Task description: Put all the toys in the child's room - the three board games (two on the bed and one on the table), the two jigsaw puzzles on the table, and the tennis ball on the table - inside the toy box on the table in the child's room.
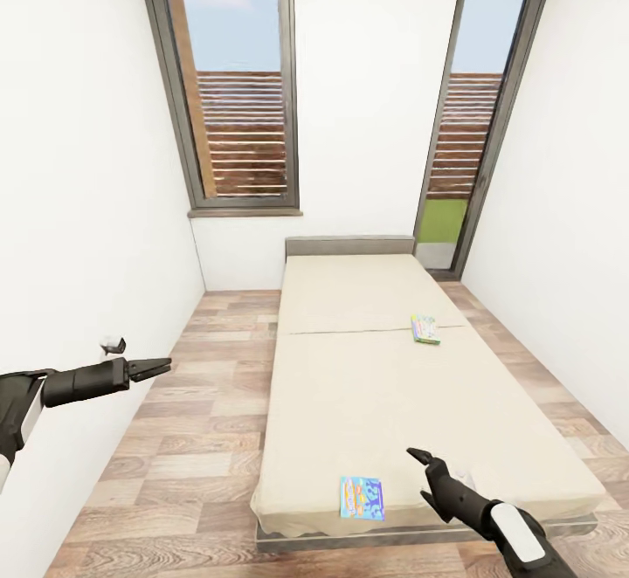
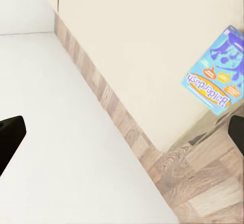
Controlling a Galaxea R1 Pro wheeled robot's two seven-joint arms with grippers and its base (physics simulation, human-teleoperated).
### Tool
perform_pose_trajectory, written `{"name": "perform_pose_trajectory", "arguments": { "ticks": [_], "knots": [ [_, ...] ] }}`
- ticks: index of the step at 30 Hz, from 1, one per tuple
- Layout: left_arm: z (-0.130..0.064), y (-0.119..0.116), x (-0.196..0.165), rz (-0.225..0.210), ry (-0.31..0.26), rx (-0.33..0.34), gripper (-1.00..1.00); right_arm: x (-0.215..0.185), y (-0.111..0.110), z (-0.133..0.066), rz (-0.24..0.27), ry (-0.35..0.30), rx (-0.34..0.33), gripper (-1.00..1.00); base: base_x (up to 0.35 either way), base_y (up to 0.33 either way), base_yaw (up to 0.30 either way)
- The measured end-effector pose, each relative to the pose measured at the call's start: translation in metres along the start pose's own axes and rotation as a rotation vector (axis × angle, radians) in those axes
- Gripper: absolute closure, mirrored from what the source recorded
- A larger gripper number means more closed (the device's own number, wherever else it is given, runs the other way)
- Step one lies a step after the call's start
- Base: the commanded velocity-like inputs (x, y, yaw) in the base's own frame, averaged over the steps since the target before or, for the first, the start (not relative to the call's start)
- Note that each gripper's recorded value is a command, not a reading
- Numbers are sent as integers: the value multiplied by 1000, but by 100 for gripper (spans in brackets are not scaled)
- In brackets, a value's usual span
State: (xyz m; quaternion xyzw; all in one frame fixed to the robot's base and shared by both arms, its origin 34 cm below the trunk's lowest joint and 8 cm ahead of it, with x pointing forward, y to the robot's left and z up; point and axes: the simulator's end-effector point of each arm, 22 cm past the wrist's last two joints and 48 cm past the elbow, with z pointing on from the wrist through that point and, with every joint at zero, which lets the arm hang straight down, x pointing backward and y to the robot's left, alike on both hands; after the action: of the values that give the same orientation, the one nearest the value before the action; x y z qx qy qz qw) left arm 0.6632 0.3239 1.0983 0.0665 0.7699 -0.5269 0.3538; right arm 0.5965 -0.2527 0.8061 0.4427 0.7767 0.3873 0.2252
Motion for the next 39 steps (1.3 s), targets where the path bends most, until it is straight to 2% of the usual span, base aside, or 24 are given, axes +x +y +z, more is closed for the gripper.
{"name": "perform_pose_trajectory", "arguments": {
  "ticks": [4,6,11,19,24,27,28,31,39],
  "knots": [
    [4,2,2,-41,2,4,-100,15,-21,4,71,25,13,-100,0,0,0],
    [8,2,4,-61,8,11,-100,17,-23,6,126,22,-9,-100,0,0,0],
    [17,4,8,-92,14,22,-100,15,-19,10,197,10,-50,-100,0,0,0],
    [23,8,11,-112,17,29,-100,16,-17,19,212,-4,-67,-100,0,0,0],
    [25,12,12,-114,16,29,-100,-1,-21,23,190,-83,-61,-100,0,0,0],
    [25,15,12,-124,15,29,-100,-4,-23,24,187,-93,-60,-100,0,0,0],
    [26,15,11,-145,14,30,-100,-6,-25,24,186,-97,-59,-100,0,0,0],
    [27,15,8,-171,11,32,-100,-7,-26,26,186,-99,-60,-100,0,0,0],
    [32,21,10,-176,12,35,-100,-8,-29,33,189,-103,-66,-100,0,0,0]
  ]
}}
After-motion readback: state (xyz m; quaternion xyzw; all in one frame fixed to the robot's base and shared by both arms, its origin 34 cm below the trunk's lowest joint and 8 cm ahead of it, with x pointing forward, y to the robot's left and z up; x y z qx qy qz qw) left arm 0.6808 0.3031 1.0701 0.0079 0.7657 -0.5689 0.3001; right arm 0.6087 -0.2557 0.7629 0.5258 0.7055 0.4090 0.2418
